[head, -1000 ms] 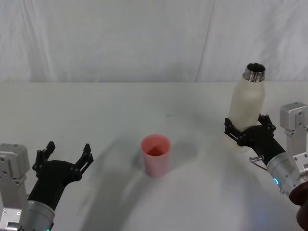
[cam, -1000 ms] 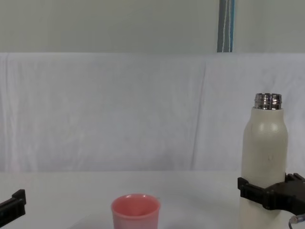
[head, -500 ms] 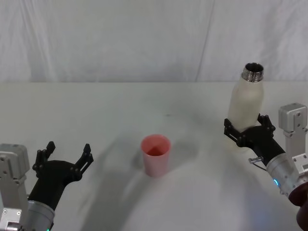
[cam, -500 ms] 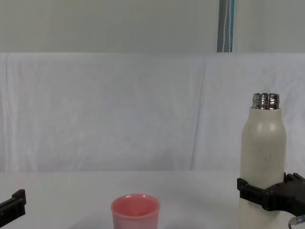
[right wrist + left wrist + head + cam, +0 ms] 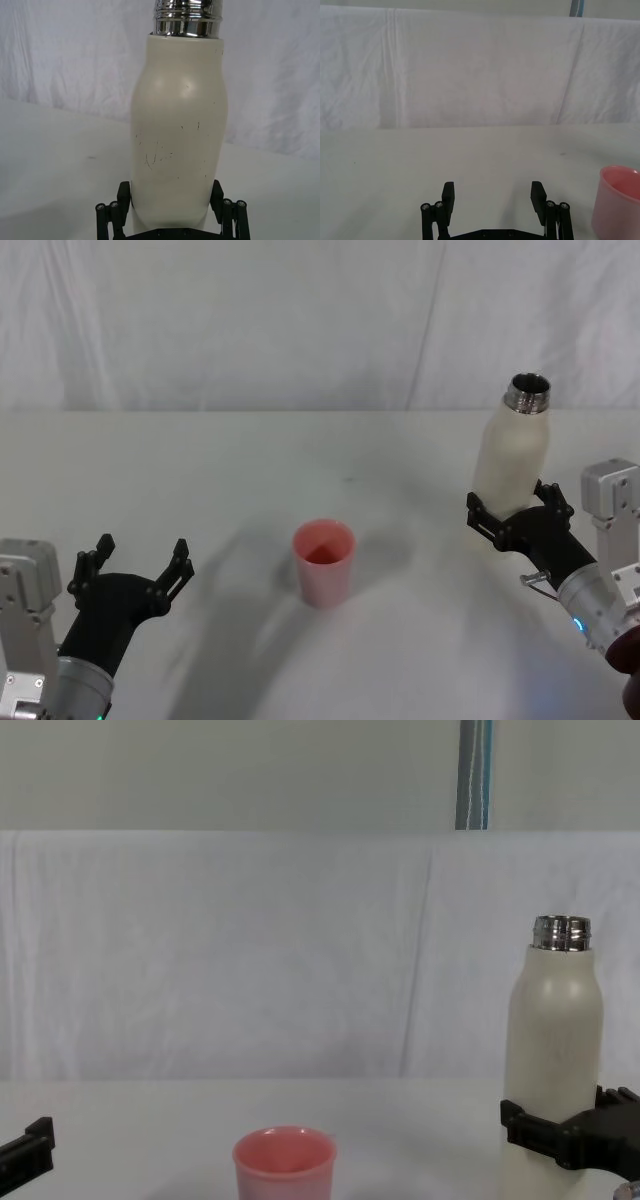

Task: Grasp the thermos with one hand and pour water into the cup lid.

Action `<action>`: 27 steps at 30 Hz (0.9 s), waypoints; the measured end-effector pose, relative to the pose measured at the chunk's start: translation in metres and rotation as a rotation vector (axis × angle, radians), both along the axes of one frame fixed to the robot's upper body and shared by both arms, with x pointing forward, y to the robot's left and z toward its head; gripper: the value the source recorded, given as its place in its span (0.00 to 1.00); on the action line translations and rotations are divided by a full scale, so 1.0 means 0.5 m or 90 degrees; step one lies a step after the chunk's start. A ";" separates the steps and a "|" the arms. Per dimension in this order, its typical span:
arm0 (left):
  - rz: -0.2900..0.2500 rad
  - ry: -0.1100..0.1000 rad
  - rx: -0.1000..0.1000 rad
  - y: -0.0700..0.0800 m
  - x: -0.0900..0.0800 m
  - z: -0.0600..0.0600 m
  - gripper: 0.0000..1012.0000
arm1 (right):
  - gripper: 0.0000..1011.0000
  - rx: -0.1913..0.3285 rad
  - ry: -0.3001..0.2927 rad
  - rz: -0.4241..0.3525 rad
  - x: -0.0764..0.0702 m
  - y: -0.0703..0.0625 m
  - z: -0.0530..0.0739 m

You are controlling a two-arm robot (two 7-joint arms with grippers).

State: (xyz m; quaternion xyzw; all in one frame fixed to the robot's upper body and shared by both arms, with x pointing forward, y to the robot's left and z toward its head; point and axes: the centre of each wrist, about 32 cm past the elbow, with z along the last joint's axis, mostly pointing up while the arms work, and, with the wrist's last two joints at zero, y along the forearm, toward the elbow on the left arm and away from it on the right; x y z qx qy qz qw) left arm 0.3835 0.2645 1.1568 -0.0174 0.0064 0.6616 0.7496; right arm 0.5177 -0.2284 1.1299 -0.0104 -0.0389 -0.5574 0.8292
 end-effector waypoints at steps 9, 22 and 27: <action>0.000 0.000 0.000 0.000 0.000 0.000 0.99 | 0.99 -0.001 0.004 -0.002 -0.013 -0.005 -0.004; 0.000 0.000 0.000 0.000 0.000 0.000 0.99 | 0.99 -0.002 0.005 -0.011 -0.033 -0.014 -0.004; 0.000 0.000 0.000 0.000 0.000 0.000 0.99 | 0.99 0.000 0.004 -0.015 -0.045 -0.019 -0.002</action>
